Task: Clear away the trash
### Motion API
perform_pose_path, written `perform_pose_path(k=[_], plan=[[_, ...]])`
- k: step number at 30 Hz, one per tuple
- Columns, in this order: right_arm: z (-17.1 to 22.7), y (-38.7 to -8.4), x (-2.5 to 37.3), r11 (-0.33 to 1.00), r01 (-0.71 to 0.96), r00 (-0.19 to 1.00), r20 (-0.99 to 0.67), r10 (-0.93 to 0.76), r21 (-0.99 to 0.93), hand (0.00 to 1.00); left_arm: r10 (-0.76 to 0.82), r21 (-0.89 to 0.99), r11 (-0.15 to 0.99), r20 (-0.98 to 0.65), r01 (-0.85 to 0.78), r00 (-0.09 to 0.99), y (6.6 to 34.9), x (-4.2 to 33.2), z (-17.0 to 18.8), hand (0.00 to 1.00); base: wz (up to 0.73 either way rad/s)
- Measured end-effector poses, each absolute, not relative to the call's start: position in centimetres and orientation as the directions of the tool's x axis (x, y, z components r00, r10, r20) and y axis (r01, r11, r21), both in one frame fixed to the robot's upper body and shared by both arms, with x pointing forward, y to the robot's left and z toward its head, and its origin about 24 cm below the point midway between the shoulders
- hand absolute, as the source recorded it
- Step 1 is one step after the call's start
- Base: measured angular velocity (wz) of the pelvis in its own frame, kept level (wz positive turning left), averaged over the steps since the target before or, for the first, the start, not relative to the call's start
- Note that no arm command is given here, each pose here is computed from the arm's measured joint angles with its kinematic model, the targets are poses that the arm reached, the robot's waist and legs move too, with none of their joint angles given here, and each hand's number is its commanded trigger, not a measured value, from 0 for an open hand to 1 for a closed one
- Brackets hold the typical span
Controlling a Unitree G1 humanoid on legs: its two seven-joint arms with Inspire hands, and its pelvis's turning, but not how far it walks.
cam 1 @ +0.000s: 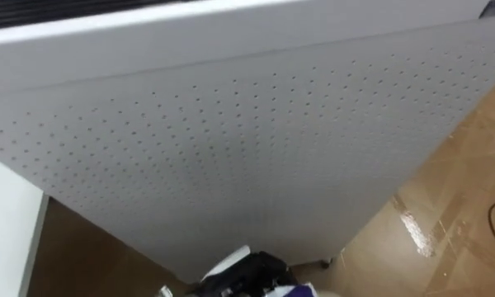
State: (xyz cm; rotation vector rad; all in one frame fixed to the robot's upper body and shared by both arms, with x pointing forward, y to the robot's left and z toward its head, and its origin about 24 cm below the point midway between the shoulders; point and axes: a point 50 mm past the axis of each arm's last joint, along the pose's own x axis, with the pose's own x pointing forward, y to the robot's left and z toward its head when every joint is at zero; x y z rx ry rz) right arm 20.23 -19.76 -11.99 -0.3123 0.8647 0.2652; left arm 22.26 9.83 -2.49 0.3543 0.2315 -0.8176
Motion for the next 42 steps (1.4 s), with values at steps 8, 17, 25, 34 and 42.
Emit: perform_pose_path(k=[8,17,25,34,42], plan=[[-11.8,-19.4,20.7,0.925,-0.341,0.640,-0.762,0.099,-0.167,1.00,-0.639,0.274,0.605,-0.393,0.748,0.661,10.0,22.0,-3.5,1.00,-0.01],[-11.7,-19.4,20.8,0.923,-0.343,0.644,-0.759,0.095,-0.175,1.00,-0.626,0.261,0.567,-0.480,0.781,0.614,10.1,20.9,-5.5,1.00,-0.05],[-11.7,-19.3,20.8,0.931,-0.328,0.652,-0.752,0.100,-0.160,1.00,-0.599,0.292,0.532,-0.533,0.794,0.598,10.7,20.6,-6.4,0.00,-0.02],[-11.6,-18.9,21.1,0.932,-0.331,0.655,-0.747,0.116,-0.146,1.00,-0.589,0.283,0.535,-0.550,0.796,0.592,11.1,20.6,-6.7,0.00,0.00],[-11.7,-18.2,21.1,0.946,-0.310,0.655,-0.743,0.136,-0.100,1.00,-0.587,0.285,0.533,-0.553,0.796,0.591,11.2,20.6,-6.7,0.00,0.00]])
